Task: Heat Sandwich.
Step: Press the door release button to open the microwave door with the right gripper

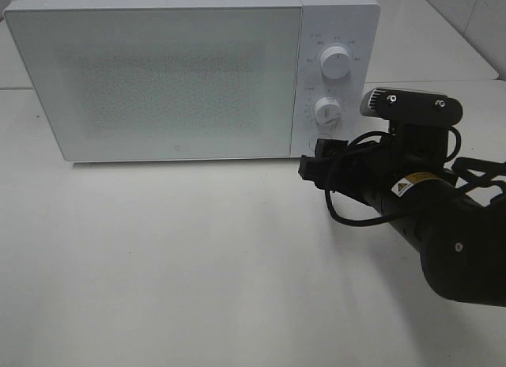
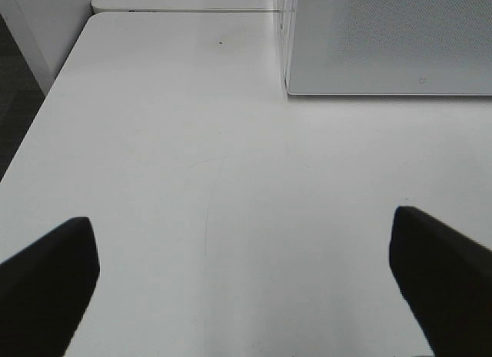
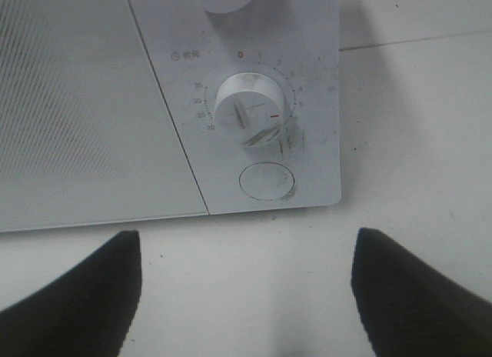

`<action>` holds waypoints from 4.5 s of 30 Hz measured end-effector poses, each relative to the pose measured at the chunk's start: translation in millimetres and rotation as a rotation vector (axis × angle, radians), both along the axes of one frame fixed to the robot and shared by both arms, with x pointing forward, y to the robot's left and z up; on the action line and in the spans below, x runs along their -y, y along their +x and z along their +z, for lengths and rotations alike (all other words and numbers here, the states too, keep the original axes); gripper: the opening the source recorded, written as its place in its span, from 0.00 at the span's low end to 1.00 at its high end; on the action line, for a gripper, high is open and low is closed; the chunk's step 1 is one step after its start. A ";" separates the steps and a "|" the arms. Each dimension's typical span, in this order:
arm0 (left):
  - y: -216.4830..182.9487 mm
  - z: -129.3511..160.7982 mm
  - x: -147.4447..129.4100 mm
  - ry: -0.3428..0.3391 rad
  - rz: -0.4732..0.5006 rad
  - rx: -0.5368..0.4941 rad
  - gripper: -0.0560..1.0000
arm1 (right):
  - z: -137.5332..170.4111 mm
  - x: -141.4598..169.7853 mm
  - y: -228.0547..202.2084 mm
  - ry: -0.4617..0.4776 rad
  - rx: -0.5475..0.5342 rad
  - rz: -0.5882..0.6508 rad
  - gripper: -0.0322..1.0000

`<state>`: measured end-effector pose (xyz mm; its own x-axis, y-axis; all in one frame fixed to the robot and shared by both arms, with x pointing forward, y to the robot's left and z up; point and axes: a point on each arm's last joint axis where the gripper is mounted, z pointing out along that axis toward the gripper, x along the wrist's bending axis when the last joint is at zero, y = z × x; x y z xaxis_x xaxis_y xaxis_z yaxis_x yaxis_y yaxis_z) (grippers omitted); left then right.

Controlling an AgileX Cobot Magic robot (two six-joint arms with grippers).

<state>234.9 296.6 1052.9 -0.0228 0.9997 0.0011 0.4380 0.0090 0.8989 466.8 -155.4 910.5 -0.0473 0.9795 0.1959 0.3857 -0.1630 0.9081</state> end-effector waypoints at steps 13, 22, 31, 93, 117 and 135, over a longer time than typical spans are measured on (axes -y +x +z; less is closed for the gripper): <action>0.0 0.0 0.0 0.000 0.000 0.000 0.97 | 0.0 0.0 0.0 0.767 -0.099 -0.308 0.74; 0.0 0.0 0.0 0.000 0.000 0.000 0.97 | 0.0 0.0 0.0 1.109 -0.143 -0.446 0.62; 0.0 0.0 0.0 0.000 0.000 0.000 0.97 | -0.1 0.5 0.0 1.207 -0.153 -0.490 0.22; 0.0 0.0 0.0 0.000 0.000 0.000 0.97 | -51.7 -3.2 105.7 1.248 -0.305 -0.659 0.04; 0.0 0.0 0.0 0.000 0.000 0.000 0.97 | -56.3 -5.4 114.6 1.261 -0.263 -0.645 0.04; 0.0 0.0 0.0 0.000 0.000 0.000 0.97 | -56.7 -10.8 124.9 1.283 -0.212 -0.651 0.04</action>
